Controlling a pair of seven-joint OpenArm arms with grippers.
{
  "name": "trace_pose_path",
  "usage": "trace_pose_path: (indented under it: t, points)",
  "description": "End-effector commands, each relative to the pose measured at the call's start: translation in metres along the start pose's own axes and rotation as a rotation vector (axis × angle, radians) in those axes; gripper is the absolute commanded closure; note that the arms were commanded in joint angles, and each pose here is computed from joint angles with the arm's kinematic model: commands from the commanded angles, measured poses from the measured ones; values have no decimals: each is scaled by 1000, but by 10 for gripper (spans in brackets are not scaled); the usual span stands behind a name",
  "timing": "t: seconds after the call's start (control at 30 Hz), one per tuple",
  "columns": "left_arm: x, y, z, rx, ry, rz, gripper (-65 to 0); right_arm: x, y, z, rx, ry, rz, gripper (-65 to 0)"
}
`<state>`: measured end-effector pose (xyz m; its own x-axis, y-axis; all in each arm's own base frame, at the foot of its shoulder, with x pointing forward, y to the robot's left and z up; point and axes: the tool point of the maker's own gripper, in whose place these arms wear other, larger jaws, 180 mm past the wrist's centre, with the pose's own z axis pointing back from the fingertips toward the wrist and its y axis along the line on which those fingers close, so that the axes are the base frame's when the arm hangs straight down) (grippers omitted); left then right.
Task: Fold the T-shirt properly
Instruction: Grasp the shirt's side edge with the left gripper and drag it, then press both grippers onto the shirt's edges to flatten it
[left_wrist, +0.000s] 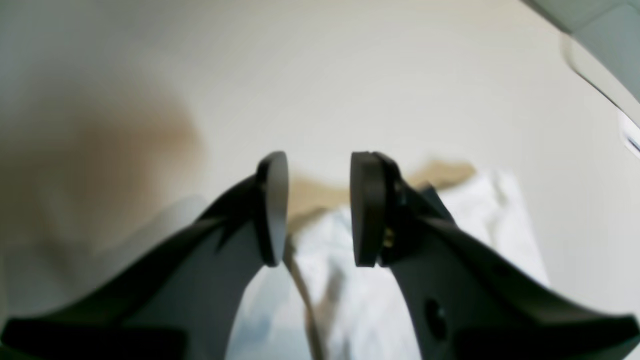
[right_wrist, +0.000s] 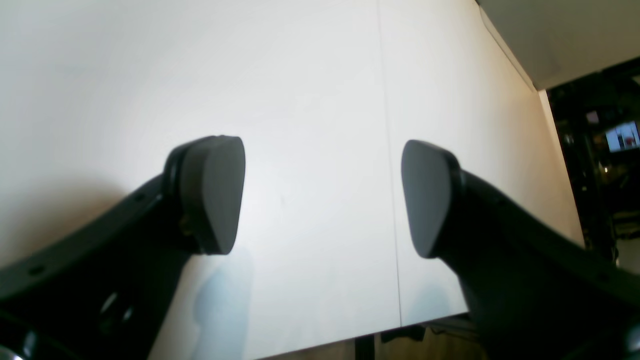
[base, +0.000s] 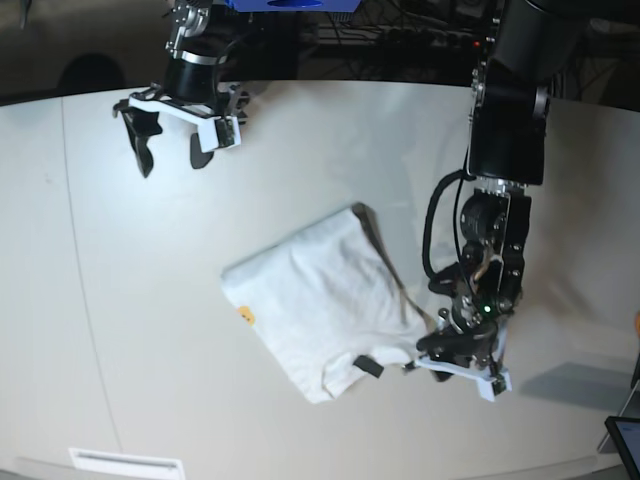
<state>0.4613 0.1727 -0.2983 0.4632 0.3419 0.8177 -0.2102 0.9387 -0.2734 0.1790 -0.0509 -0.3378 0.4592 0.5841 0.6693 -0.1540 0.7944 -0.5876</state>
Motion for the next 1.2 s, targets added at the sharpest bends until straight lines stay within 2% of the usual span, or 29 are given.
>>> trace_pose_path:
  t: [0.0, 0.07, 0.13, 0.17, 0.23, 0.27, 0.3, 0.33, 0.43, 0.7, 0.93, 1.0, 1.07, 1.17]
  points:
    - [17, -23, 10, -73, -65, -12, -203, 36, 40, 30, 134, -35, -127, -458]
    - [3, -34, 20, -112, -62, -2, -141, 39, 38, 27, 128, -48, -127, -457]
    - [-8, -34, 30, -123, -58, 18, -30, 43, 34, 23, 118, -64, -121, -456]
    - [-14, -36, 34, -131, -52, 21, 0, 44, 33, 21, 113, -73, -116, -454]
    - [-31, -36, 41, -137, -28, 22, 0, 51, 33, 19, 117, -97, -109, -445]
    - [-41, -34, 44, -135, -12, 23, 0, 55, 34, 18, 125, -111, -99, -421]
    - [-48, -32, 46, -132, -4, 25, 0, 59, 35, 16, 136, -128, -80, -374]
    - [-54, -31, 49, -131, -3, 27, 0, 62, 37, 15, 153, -141, -53, -300]
    - [-65, -29, 57, -134, -15, 22, 0, 73, 44, 11, 195, -180, 13, -9]
    - [-88, 9, 65, -61, 4, -32, 0, 138, 74, 21, 334, -390, 164, -6]
    - [-90, 27, 92, 51, -84, -280, 0, 174, 74, 12, 388, -458, 88, -7]
    - [-89, 30, 97, 72, -91, -270, 0, 180, 69, 5, 385, -463, 66, -6]
    - [-92, 42, 93, 98, -38, -195, 0, 189, 56, -8, 358, -457, 23, -6]
    - [-87, 53, 94, 96, -10, -78, 0, 178, 41, -26, 321, -405, -12, -4]
